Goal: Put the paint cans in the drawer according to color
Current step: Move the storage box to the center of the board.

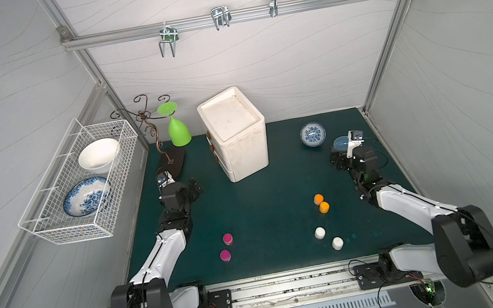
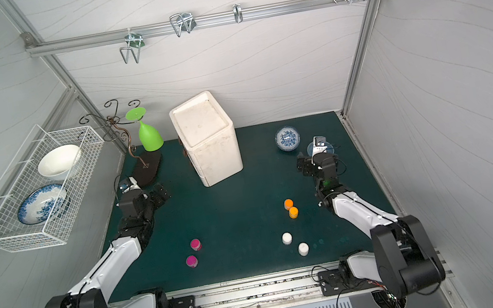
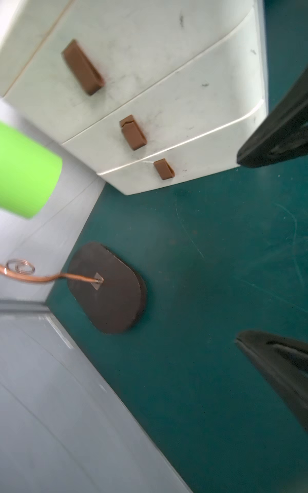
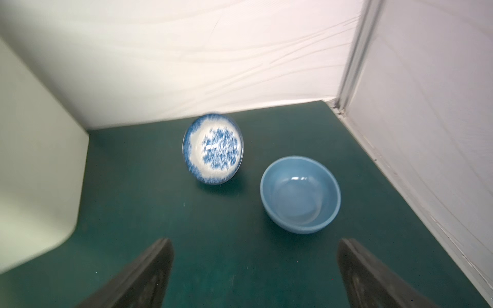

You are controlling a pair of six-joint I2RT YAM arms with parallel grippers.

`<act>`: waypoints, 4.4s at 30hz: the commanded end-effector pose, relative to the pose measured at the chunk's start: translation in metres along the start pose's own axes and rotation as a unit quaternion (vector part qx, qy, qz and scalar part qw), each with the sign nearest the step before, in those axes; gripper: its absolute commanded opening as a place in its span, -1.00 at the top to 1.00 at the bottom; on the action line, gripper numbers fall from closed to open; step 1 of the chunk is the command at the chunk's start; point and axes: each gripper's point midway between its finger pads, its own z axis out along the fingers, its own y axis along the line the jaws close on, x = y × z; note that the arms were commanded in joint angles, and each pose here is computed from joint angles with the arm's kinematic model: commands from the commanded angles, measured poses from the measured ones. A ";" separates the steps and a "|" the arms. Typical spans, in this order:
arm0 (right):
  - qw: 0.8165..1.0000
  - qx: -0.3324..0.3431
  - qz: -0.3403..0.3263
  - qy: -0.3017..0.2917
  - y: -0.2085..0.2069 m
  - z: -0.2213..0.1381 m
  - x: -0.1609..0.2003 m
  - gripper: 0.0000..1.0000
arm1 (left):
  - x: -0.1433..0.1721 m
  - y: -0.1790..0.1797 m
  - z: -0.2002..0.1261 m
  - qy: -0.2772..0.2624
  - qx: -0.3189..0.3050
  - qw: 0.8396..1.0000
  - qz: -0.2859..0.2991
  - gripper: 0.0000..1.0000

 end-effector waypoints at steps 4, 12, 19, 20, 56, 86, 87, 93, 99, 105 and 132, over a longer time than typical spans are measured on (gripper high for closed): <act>0.993 0.019 0.073 0.088 -0.001 -0.024 -0.010 -0.98 | -0.007 -0.036 -0.013 0.032 0.051 0.996 -0.068 -0.93; 0.978 -0.120 -0.033 0.166 0.150 -0.040 -0.032 -0.97 | -0.003 -0.080 -0.050 0.034 0.071 0.997 0.010 -0.93; 0.954 -0.222 0.024 0.198 0.253 -0.045 -0.050 -0.97 | -0.002 -0.115 -0.078 0.065 0.147 0.987 0.009 -0.91; 0.954 -0.222 0.029 0.200 0.259 -0.044 -0.052 -0.97 | -0.002 -0.116 -0.082 0.072 0.149 0.986 0.003 -0.91; 0.905 -0.067 0.260 0.328 0.253 0.064 -0.038 -0.03 | -0.006 -0.129 -0.141 0.149 0.208 0.964 -0.067 -0.85; 0.970 -0.050 0.037 0.235 0.212 0.028 -0.088 -0.24 | -0.101 -0.182 -0.080 0.050 0.167 0.985 0.016 -0.62; 0.972 -0.042 0.037 0.230 0.210 0.024 -0.090 -0.24 | -0.106 -0.190 -0.069 0.055 0.170 0.983 0.031 -0.55; 0.980 -0.056 0.043 0.184 0.211 -0.006 -0.109 -0.24 | -0.122 -0.235 -0.007 0.091 0.182 0.969 0.139 -0.35; 0.979 -0.067 0.034 0.188 0.210 -0.016 -0.112 -0.24 | -0.114 -0.269 0.037 0.167 0.224 0.941 0.192 -0.23; 0.976 -0.076 0.027 0.200 0.216 -0.013 -0.106 -0.23 | -0.113 -0.277 0.071 0.165 0.213 0.934 0.233 -0.23; 0.977 -0.022 -0.001 0.213 0.210 0.050 -0.067 0.19 | -0.049 -0.279 0.080 0.144 0.137 0.929 0.314 0.76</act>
